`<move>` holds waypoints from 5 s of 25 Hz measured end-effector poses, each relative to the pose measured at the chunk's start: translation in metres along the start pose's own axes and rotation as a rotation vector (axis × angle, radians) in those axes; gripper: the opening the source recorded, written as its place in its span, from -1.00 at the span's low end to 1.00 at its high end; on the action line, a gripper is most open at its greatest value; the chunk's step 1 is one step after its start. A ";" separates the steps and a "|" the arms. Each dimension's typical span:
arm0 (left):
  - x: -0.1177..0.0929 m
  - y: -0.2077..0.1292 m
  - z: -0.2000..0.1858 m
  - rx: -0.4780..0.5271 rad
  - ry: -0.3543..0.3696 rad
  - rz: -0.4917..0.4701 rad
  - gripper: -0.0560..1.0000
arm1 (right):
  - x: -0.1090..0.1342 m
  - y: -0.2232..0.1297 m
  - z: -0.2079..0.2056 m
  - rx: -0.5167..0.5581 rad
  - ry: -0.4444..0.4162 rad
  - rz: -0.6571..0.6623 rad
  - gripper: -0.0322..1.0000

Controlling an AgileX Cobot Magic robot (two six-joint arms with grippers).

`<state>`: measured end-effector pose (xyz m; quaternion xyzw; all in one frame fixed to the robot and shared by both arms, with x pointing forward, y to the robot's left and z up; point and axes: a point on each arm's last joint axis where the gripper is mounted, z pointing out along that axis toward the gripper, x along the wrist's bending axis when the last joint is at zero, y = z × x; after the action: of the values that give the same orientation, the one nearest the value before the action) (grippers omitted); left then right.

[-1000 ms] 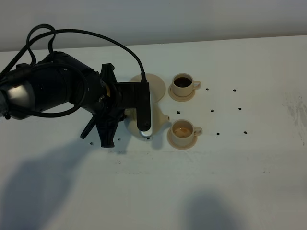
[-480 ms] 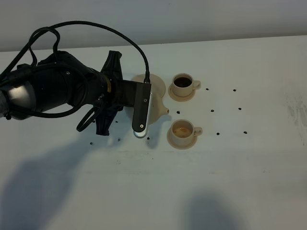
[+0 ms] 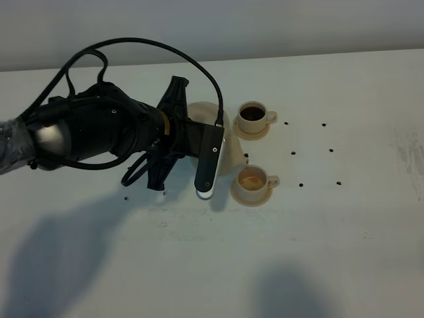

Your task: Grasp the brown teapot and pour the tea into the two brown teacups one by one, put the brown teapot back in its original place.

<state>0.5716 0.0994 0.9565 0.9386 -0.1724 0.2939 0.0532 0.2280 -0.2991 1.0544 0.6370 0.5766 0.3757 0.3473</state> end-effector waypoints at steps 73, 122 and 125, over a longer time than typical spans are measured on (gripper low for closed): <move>0.015 0.021 -0.007 0.009 0.200 0.482 -0.72 | 0.000 0.000 0.000 0.000 0.000 0.000 0.04; 0.017 0.024 -0.008 0.038 0.223 0.636 -0.72 | 0.000 0.000 0.000 0.000 0.000 0.000 0.04; 0.017 0.024 -0.008 0.039 0.224 0.637 -0.72 | 0.000 0.000 0.000 0.000 0.000 0.000 0.04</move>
<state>0.5718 0.0738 0.9729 0.8005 -0.4444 0.4001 -0.0405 0.2280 -0.2991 1.0544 0.6370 0.5766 0.3757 0.3473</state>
